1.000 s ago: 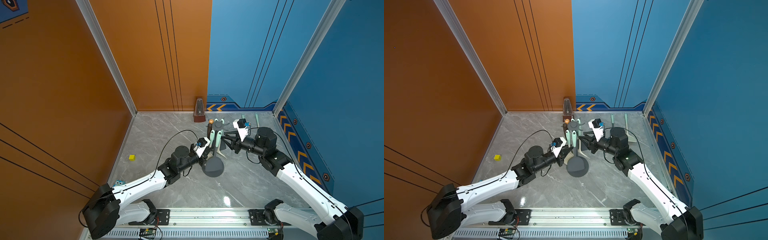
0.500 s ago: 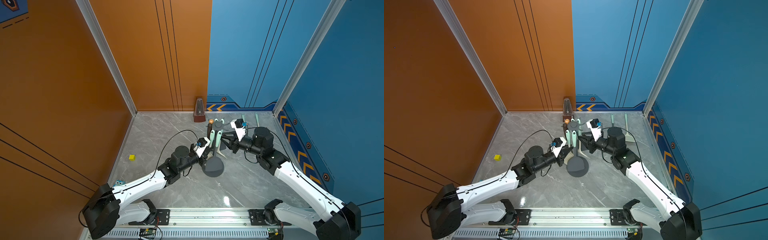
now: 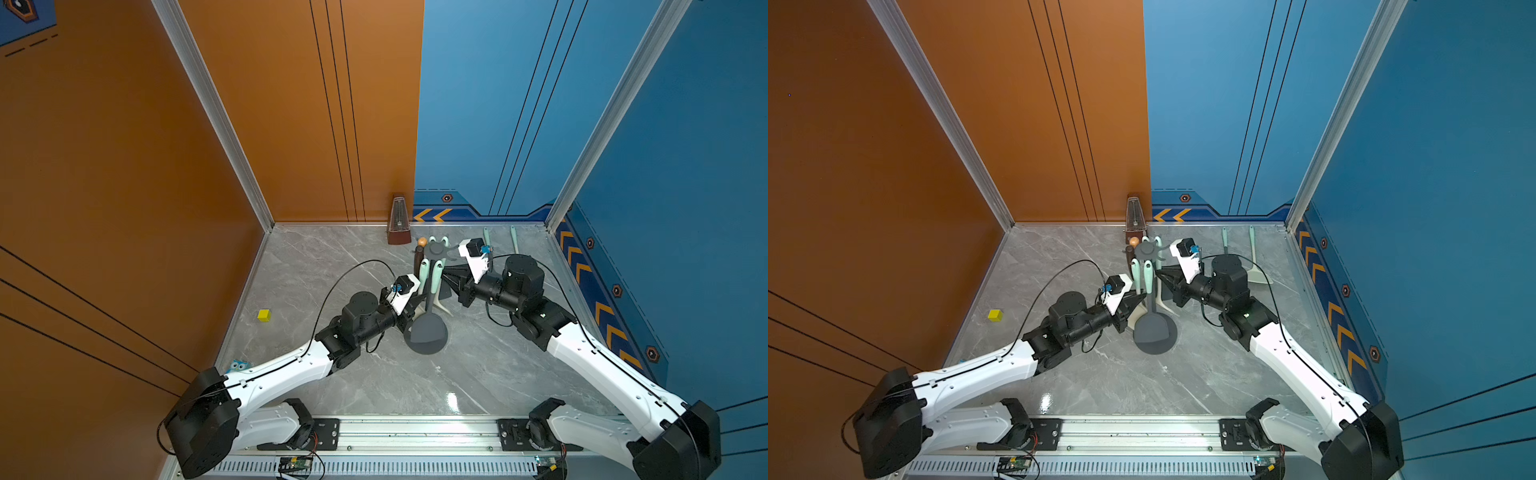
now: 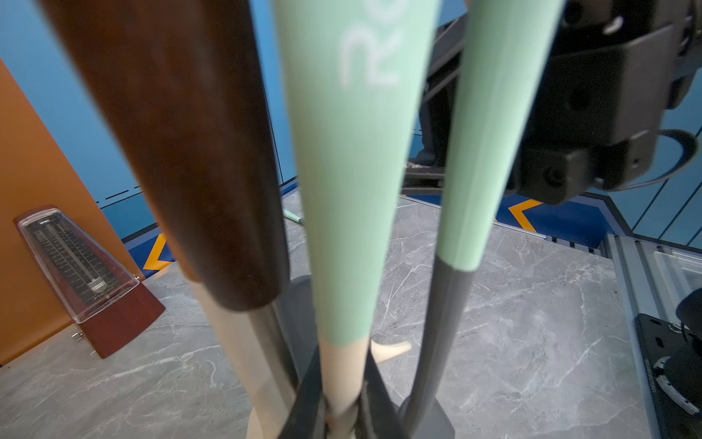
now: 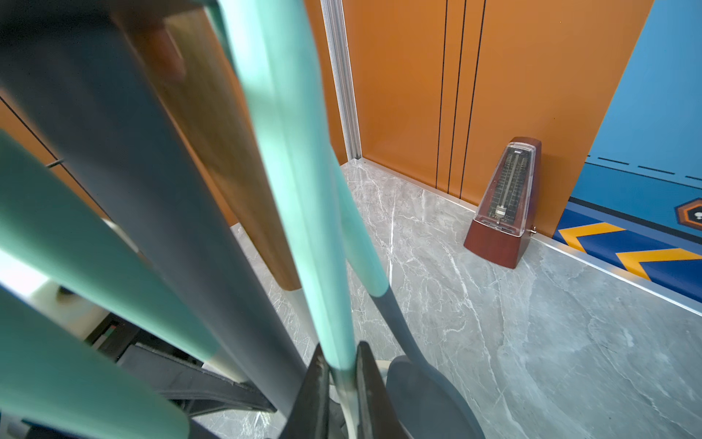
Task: Take the spatula off the kitchen utensil rack
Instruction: Take off the spatula from the rack.
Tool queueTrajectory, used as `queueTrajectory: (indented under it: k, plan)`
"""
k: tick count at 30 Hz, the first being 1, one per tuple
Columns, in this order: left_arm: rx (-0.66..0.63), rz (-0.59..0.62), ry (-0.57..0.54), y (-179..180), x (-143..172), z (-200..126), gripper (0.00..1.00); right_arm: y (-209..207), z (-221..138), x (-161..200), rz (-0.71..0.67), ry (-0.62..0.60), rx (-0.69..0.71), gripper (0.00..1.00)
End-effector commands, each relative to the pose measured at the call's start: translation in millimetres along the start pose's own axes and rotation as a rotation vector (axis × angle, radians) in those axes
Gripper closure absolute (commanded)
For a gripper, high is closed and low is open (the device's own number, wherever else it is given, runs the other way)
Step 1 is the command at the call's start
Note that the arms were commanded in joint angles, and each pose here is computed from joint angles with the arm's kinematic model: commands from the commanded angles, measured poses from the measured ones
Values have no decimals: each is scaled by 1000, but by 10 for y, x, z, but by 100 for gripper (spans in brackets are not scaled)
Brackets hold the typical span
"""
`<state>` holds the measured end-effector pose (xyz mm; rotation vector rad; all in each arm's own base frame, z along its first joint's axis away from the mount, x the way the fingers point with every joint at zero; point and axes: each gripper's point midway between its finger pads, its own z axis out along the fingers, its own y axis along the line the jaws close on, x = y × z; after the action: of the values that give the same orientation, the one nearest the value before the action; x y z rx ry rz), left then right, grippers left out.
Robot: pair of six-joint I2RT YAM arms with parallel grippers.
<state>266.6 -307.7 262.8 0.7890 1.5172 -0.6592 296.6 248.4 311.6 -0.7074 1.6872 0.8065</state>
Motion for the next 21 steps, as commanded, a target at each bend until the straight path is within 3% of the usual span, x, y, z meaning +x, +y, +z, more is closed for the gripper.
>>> queueTrajectory:
  k: [1, 21]
  plan:
    - [-27, -13, -1, 40, 15, -45, 89, -55, -44, -30, -2, -16, 47, 93]
    - [-23, -11, -2, 39, 4, -36, 89, -269, -186, -129, -63, -38, 206, 98]
